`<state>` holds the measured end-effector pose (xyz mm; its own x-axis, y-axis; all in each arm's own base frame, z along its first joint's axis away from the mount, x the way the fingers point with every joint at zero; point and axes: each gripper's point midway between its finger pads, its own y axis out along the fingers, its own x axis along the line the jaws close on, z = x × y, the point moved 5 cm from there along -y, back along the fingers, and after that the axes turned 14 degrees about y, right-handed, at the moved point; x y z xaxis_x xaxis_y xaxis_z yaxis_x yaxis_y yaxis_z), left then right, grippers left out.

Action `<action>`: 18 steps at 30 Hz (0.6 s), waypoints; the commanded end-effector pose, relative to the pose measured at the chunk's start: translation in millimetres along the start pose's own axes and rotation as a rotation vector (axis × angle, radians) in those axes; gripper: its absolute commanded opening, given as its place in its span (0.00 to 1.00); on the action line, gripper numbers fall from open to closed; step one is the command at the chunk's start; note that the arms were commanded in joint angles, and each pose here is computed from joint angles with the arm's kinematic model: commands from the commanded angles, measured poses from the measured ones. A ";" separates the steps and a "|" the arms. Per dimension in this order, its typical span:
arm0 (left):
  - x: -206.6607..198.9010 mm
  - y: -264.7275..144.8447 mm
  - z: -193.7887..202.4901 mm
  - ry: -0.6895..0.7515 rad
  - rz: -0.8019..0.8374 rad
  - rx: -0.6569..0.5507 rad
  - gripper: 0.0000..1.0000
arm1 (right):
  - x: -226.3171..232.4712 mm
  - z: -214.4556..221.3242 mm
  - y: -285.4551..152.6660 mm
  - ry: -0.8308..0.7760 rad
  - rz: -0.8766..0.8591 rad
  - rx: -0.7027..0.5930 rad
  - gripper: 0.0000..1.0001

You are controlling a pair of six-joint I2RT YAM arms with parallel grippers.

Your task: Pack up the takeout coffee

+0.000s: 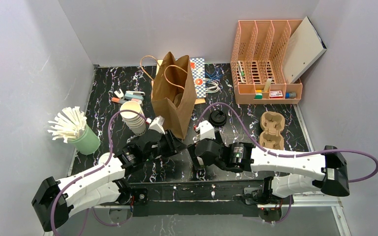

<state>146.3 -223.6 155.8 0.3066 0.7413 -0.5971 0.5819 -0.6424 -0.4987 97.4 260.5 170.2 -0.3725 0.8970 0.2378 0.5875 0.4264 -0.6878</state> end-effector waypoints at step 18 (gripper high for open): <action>-12.0 -7.3 13.2 -0.094 0.147 0.015 0.28 | -29.4 -40.0 -21.8 0.315 -0.066 -0.001 0.78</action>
<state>136.6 -227.0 150.6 0.3024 0.6745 -0.6735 0.5474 -0.7014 -0.4566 118.0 250.1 198.5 -0.2478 0.9082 0.3373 0.6063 0.4169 -0.6772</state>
